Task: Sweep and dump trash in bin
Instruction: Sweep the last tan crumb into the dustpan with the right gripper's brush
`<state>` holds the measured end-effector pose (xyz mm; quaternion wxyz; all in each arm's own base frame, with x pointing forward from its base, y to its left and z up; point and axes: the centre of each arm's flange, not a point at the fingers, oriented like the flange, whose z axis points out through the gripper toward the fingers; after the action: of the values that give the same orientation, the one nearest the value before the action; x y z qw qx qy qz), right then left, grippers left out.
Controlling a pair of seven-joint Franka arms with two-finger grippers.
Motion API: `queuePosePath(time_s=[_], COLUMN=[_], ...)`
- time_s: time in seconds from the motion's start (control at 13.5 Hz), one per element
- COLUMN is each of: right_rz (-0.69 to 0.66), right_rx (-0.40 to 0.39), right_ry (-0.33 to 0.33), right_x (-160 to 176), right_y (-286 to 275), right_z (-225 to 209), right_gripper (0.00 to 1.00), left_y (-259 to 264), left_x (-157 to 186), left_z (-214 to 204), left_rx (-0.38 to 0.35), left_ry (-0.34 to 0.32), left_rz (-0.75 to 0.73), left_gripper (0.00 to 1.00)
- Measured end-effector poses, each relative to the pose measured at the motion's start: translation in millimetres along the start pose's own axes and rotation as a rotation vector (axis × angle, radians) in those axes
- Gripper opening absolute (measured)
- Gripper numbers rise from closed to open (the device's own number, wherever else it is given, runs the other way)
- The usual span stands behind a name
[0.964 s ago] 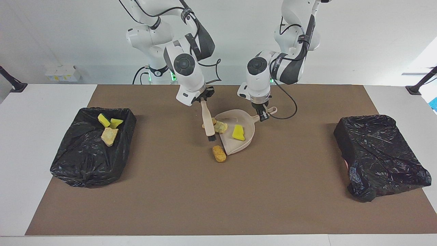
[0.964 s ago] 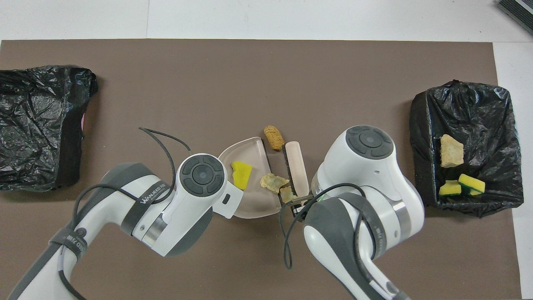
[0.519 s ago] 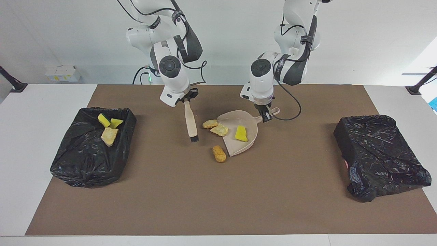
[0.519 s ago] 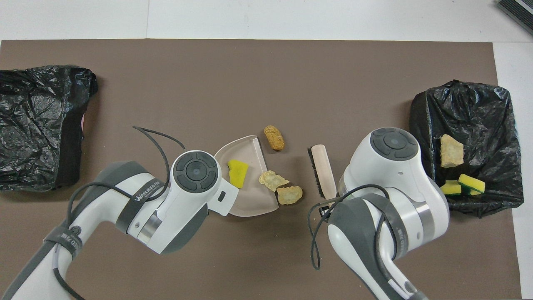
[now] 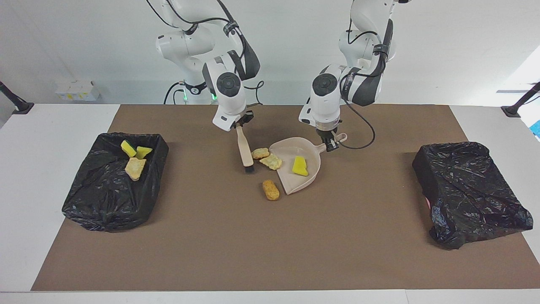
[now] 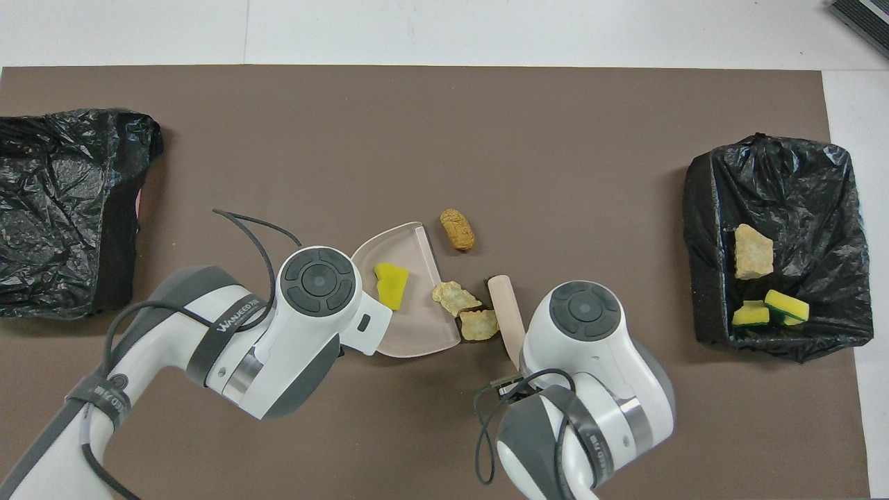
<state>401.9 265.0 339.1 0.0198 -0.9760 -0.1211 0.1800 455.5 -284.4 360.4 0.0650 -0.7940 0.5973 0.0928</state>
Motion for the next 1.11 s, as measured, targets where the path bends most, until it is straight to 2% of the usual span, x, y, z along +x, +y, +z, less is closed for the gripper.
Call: queuePosePath(time_s=[0.22,0.37,0.74,0.82,0.89,1.11], right_rz=[0.029,0.074,0.121,0.127,0.120,0.058], right_rx=[0.142,0.217,0.262,0.249,0.202,0.013], right_ry=[0.030,0.043,0.081,0.087,0.103,0.138], right_x=[1,7,21,25,30,45], right_y=[-42,-64,-75,-65,-51,2], right_z=[0,-17,-59,-64,-67,-67], right_gripper=[0.26,0.26,0.26,0.26,0.26,0.26], left_y=[-1,-1,-3,-4,-5,-20], left_x=[-2,-2,-5,-6,-7,-20], left_z=[2,3,6,6,6,8], left_rx=[-0.003,-0.004,-0.008,-0.007,-0.007,-0.012], left_ry=[-0.002,-0.004,-0.005,-0.004,-0.002,0.004], left_rz=[-0.003,-0.004,-0.014,-0.015,-0.020,-0.056], left_gripper=[0.31,0.31,0.31,0.31,0.31,0.31])
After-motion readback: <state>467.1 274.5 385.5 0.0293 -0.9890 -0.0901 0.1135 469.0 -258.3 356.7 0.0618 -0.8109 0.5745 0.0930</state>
